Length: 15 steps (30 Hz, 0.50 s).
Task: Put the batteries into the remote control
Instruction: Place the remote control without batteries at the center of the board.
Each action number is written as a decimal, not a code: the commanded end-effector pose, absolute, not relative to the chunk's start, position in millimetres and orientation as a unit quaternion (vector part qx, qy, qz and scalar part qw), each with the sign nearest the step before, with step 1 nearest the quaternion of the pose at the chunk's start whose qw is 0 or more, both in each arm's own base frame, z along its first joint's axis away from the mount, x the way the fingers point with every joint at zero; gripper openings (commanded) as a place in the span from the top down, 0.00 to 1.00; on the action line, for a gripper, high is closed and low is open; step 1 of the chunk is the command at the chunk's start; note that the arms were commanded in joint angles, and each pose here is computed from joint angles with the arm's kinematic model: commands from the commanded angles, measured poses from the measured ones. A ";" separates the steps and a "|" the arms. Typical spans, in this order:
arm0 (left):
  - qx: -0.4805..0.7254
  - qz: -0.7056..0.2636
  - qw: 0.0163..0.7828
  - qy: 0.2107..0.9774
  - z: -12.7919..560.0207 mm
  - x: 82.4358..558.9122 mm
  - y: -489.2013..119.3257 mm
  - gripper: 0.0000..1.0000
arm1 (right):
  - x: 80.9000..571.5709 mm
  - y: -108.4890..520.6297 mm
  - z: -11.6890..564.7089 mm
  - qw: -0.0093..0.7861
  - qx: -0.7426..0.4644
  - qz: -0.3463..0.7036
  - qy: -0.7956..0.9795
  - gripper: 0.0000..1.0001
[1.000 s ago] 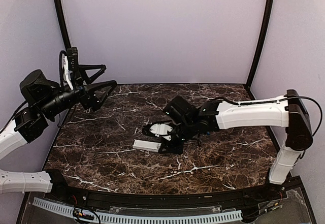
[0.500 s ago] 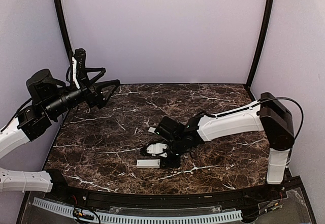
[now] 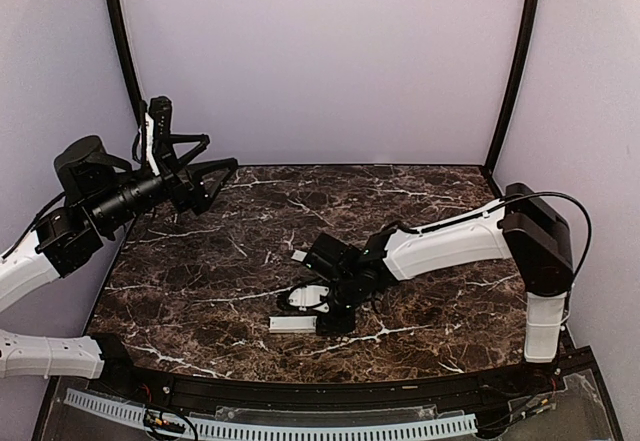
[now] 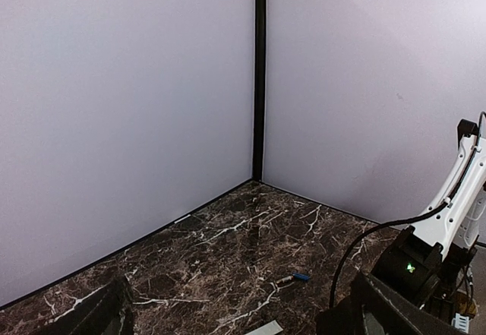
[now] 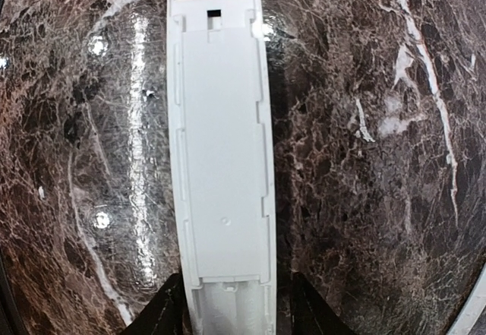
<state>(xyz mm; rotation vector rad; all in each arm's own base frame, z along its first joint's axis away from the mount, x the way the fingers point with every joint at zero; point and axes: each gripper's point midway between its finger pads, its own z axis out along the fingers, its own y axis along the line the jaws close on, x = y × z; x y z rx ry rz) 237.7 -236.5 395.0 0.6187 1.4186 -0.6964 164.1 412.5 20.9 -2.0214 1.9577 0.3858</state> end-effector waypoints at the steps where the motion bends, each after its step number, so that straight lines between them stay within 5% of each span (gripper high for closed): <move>1: 0.278 -0.303 0.663 0.625 396.3 237.4 -235.0 0.01 | 165.8 408.2 18.3 0.139 -0.709 0.112 0.682 0.54; 10: 0.281 -0.302 0.660 0.628 393.4 239.8 -236.6 0.01 | 174.2 430.8 111.0 0.235 -0.665 0.168 0.688 0.41; 15: 0.271 -0.292 0.662 0.635 392.8 243.9 -231.9 0.01 | 259.6 396.7 194.6 0.329 -0.468 0.194 0.797 0.48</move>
